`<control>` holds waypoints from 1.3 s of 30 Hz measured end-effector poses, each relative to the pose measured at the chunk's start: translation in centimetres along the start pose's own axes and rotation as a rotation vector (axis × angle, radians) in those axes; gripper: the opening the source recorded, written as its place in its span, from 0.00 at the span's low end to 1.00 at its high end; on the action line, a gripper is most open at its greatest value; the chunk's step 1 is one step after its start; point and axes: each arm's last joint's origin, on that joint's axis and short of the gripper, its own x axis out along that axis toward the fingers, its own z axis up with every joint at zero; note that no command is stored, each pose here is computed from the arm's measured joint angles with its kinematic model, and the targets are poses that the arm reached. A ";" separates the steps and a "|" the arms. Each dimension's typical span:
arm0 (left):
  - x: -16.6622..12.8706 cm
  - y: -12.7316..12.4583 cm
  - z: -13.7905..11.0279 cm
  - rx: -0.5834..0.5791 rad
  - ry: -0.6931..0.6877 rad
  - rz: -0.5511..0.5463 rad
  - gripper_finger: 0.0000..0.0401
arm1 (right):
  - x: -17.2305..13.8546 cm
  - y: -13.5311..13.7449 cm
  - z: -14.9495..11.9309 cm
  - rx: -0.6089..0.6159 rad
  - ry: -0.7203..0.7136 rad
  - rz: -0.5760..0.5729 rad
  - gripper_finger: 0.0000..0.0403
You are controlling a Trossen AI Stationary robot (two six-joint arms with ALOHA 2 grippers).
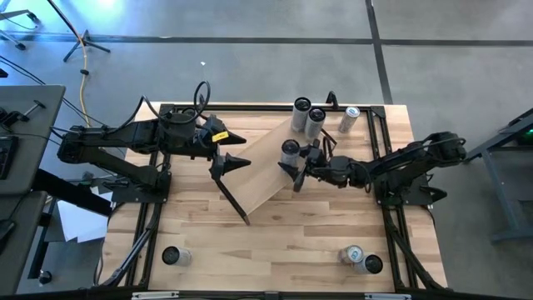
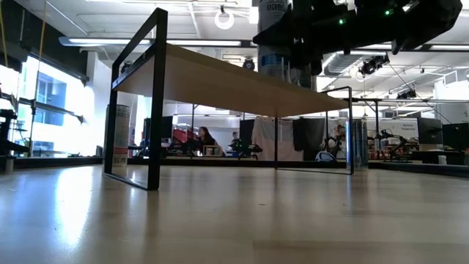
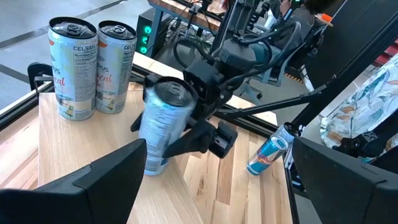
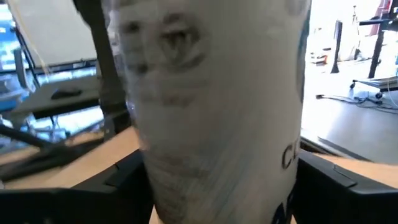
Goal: Place canned beverage on shelf
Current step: Put the top white-blue soda can on the shelf
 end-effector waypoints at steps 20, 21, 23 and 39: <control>0.0 0.0 0.0 0.000 0.000 0.000 0.92 | -0.2 0.3 -0.5 -0.014 0.037 -0.004 0.99; 0.0 0.0 0.0 0.000 0.000 -0.001 0.92 | -0.3 0.4 -0.5 -0.015 0.040 0.000 0.99; 0.0 0.0 0.0 -0.001 0.000 -0.001 0.92 | -0.4 0.7 -0.5 -0.015 0.040 0.006 0.99; 0.0 0.2 -0.4 0.005 0.044 0.018 0.92 | -2.6 0.5 0.8 -0.074 0.144 0.001 0.99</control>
